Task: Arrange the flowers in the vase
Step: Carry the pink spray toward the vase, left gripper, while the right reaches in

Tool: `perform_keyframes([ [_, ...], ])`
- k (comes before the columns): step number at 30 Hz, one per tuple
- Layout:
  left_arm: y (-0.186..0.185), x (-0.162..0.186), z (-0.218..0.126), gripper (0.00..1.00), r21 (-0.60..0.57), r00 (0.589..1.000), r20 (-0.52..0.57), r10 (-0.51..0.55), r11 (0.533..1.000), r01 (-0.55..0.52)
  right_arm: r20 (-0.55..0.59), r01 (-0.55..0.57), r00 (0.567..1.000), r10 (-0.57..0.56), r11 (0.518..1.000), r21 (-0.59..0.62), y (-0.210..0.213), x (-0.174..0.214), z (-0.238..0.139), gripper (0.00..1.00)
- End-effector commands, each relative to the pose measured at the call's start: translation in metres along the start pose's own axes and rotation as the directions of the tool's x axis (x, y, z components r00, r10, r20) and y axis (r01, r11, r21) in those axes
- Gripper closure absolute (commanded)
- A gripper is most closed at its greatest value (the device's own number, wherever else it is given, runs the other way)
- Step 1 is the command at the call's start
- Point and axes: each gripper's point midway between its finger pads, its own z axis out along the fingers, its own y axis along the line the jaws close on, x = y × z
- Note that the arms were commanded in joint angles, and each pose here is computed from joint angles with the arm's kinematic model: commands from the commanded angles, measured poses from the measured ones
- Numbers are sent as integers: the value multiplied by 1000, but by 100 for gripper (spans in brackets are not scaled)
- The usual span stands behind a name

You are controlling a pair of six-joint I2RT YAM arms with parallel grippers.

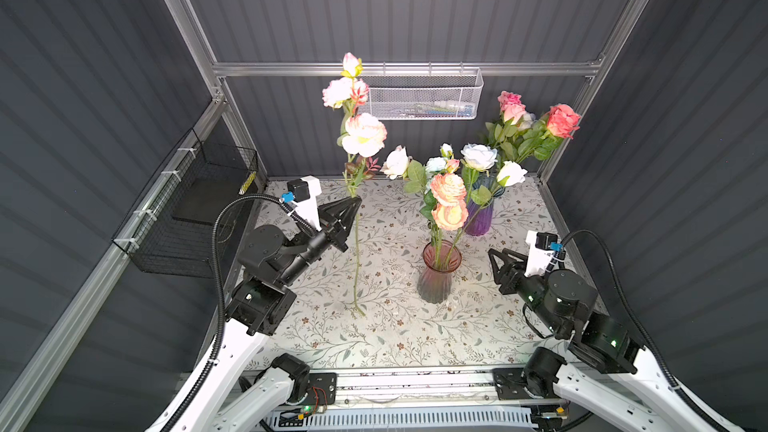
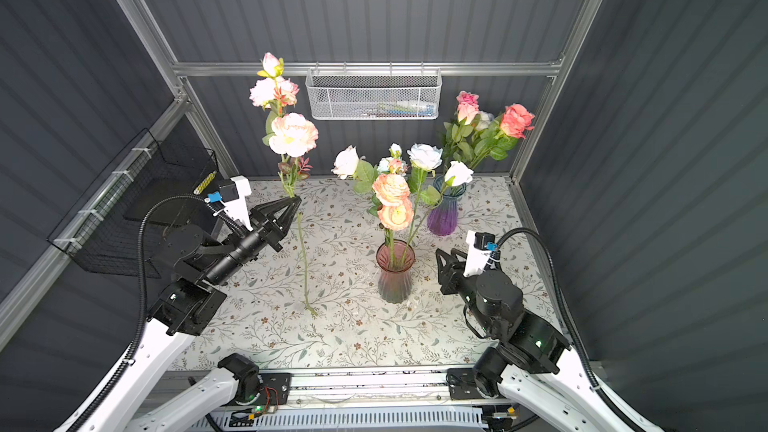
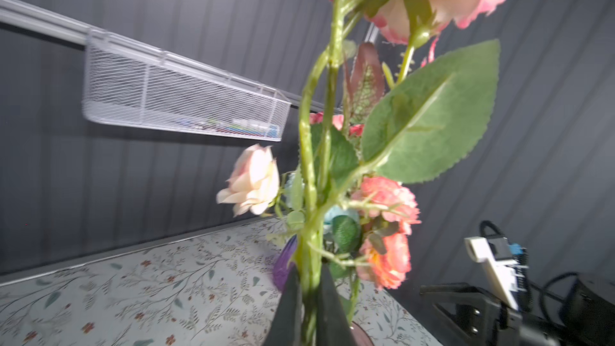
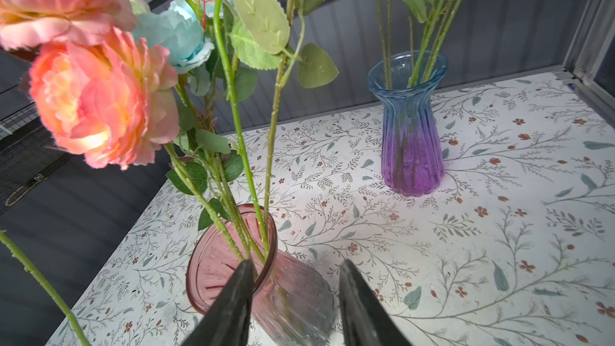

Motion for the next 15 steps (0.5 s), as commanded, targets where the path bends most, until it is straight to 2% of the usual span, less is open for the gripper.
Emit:
perform_keyframes([
  [1, -37, 4, 14, 100, 136, 999, -28, 41, 990, -37, 18, 23, 1000, -21, 990, -139, 34, -29, -10, 56],
  [5, -73, 15, 22, 100, 242, 996, -66, 58, 969, -41, 30, 58, 998, -51, 945, -321, 81, -59, -26, 57],
  [10, -100, 19, 20, 100, 339, 995, -90, 32, 941, 1, 50, 84, 996, -68, 858, -507, 132, -86, -43, 57],
  [15, -101, 9, 21, 100, 339, 998, -41, -37, 939, 49, -6, 105, 991, -135, 799, -592, 164, -64, -34, 55],
])
